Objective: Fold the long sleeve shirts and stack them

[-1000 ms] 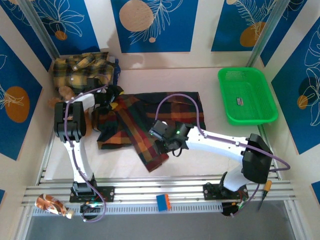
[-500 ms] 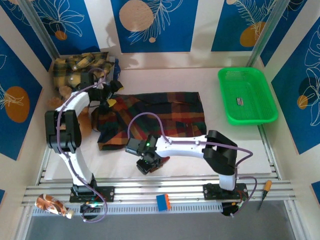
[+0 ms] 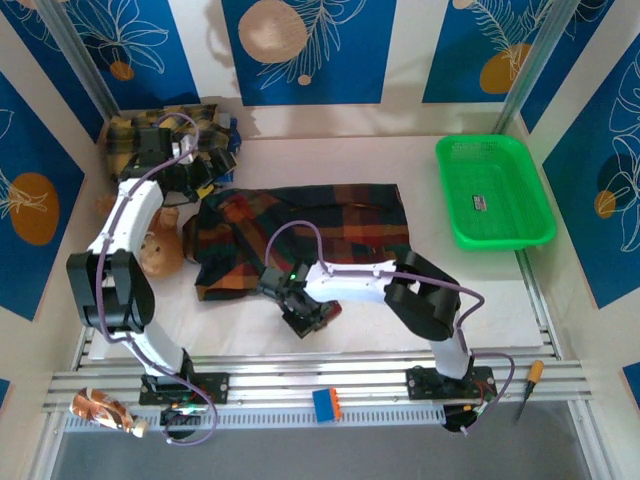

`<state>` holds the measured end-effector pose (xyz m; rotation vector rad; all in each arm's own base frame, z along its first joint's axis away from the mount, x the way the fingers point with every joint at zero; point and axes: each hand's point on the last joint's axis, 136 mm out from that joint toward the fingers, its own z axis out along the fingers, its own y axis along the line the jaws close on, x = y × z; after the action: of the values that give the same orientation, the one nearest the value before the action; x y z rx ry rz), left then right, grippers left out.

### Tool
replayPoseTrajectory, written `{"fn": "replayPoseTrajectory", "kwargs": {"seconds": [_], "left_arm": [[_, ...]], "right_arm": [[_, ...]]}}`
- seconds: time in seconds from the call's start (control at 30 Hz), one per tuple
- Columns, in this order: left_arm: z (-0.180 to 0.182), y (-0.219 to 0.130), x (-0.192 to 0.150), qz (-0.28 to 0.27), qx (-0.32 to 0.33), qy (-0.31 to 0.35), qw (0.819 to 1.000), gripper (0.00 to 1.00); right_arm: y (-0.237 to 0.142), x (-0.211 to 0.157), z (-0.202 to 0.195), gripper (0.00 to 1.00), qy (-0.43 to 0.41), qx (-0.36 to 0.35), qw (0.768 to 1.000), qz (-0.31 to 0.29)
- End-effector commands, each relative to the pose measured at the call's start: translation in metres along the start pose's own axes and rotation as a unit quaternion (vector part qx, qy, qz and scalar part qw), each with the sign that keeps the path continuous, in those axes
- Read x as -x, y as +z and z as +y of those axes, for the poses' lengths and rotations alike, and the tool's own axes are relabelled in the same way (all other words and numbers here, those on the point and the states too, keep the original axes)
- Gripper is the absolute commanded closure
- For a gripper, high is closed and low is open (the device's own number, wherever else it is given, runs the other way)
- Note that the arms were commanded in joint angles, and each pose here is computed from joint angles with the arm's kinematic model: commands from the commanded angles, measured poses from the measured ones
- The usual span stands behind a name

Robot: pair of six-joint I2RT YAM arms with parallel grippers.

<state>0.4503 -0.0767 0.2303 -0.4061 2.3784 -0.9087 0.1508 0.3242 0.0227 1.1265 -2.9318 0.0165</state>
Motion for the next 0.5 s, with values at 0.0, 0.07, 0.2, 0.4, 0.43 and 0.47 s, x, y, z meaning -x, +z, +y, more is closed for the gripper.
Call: {"fn": "replayPoseTrajectory", "kwargs": {"seconds": [0.0,0.07,0.2,0.4,0.43,0.47], "left_arm": [[-0.005,-0.022,-0.002,-0.018,0.027,0.04,0.999,0.0],[-0.002,-0.025,-0.01,-0.021,0.038,0.056,0.997,0.0],[0.019,-0.025,-0.031,-0.011,0.072,0.056,0.996,0.0],[0.038,-0.025,-0.063,-0.009,0.108,0.054,0.993,0.0],[0.039,-0.023,-0.067,-0.007,0.111,0.053,0.992,0.0],[0.039,-0.02,-0.07,-0.005,0.113,0.052,0.992,0.0]], "right_arm": [[-0.047,0.029,0.004,1.0,-0.016,0.047,0.997,-0.06],[-0.084,0.045,0.002,1.0,-0.003,0.095,0.99,-0.103],[-0.155,0.073,-0.021,1.0,0.042,0.181,0.966,-0.182],[-0.225,0.11,-0.084,1.0,0.127,0.288,0.911,-0.266],[-0.227,0.116,-0.098,1.0,0.143,0.298,0.904,-0.27],[-0.228,0.12,-0.11,1.0,0.155,0.31,0.898,-0.269]]}}
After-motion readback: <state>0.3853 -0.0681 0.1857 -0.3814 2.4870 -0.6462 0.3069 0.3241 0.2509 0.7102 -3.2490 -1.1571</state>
